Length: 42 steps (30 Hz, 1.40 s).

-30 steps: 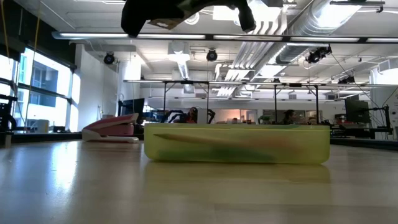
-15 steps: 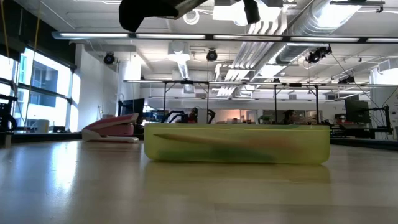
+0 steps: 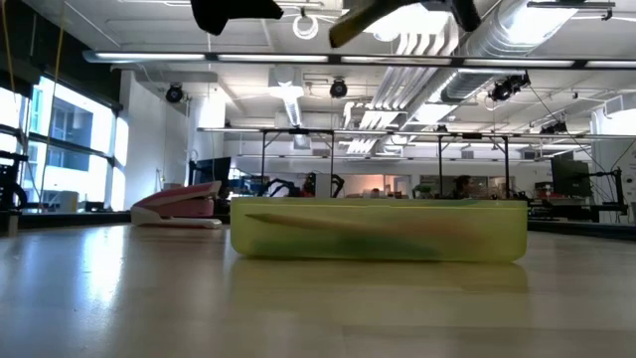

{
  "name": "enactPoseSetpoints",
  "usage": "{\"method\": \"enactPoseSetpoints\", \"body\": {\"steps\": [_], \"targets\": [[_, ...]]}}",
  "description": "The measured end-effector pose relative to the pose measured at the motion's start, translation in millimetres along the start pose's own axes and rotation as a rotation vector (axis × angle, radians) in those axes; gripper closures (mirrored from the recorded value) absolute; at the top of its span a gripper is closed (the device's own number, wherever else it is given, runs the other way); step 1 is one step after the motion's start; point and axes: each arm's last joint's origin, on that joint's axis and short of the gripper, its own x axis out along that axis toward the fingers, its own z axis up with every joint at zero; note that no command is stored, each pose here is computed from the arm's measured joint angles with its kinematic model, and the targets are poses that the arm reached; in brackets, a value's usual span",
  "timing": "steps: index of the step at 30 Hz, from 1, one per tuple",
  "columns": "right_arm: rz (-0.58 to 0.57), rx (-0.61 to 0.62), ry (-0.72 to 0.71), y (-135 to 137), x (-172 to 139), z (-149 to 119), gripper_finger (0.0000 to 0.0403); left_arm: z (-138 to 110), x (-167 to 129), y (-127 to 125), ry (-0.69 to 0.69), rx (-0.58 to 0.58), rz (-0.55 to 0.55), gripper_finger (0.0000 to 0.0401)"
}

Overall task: Pack school essentials
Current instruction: Put the crayon box into the supply box

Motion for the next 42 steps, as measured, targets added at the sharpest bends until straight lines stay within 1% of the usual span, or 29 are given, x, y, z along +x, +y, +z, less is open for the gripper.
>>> {"method": "enactPoseSetpoints", "body": {"steps": [4,8,10,13,15,17,20,22,23,25,28,31,33,38,42], "targets": [[-0.047,-0.107,0.114,-15,-15,6,0.0338,-4,3,-2,0.016,-0.069,-0.012,0.0172],[-0.119,-0.165,0.209,-31,-26,8,0.0338,-8,9,-4,0.023,-0.166,-0.045,0.0172],[-0.143,-0.189,0.265,-36,-29,7,0.0338,-12,13,-6,0.013,-0.23,-0.111,0.0172],[-0.166,-0.212,0.337,-44,-29,0,0.0338,-18,20,-11,0.003,-0.351,-0.255,0.0172],[-0.174,-0.222,0.385,-50,-26,-9,0.0338,-21,25,-12,0.011,-0.421,-0.336,0.0172],[-0.177,-0.217,0.427,-58,-21,-19,0.0338,-25,30,-13,0.029,-0.463,-0.389,0.0172],[-0.181,-0.172,0.478,-71,-13,-37,0.0338,-30,35,-13,0.05,-0.501,-0.441,0.0172],[-0.145,-0.128,0.485,-78,-6,-50,0.0338,-31,37,-13,0.051,-0.516,-0.475,0.0172],[-0.112,-0.1,0.487,-81,-3,-57,0.0338,-31,38,-13,0.047,-0.522,-0.495,0.0172],[-0.011,-0.031,0.485,-82,3,-69,0.0338,-31,39,-13,0.039,-0.524,-0.527,0.0172],[0.145,0.089,0.447,-83,7,-84,0.0338,-32,42,-12,0.036,-0.522,-0.544,0.0172],[0.233,0.216,0.389,-88,7,-98,0.0338,-34,44,-11,0.04,-0.524,-0.542,0.0172],[0.236,0.277,0.35,-94,5,-108,0.0338,-34,45,-11,0.041,-0.521,-0.54,0.0172],[0.168,0.388,0.313,-102,9,-136,0.0338,-35,46,-10,0.029,-0.469,-0.536,0.0172],[0.226,0.443,0.298,-96,21,-152,0.0338,-35,47,-10,0.03,-0.467,-0.533,0.0172]]}}
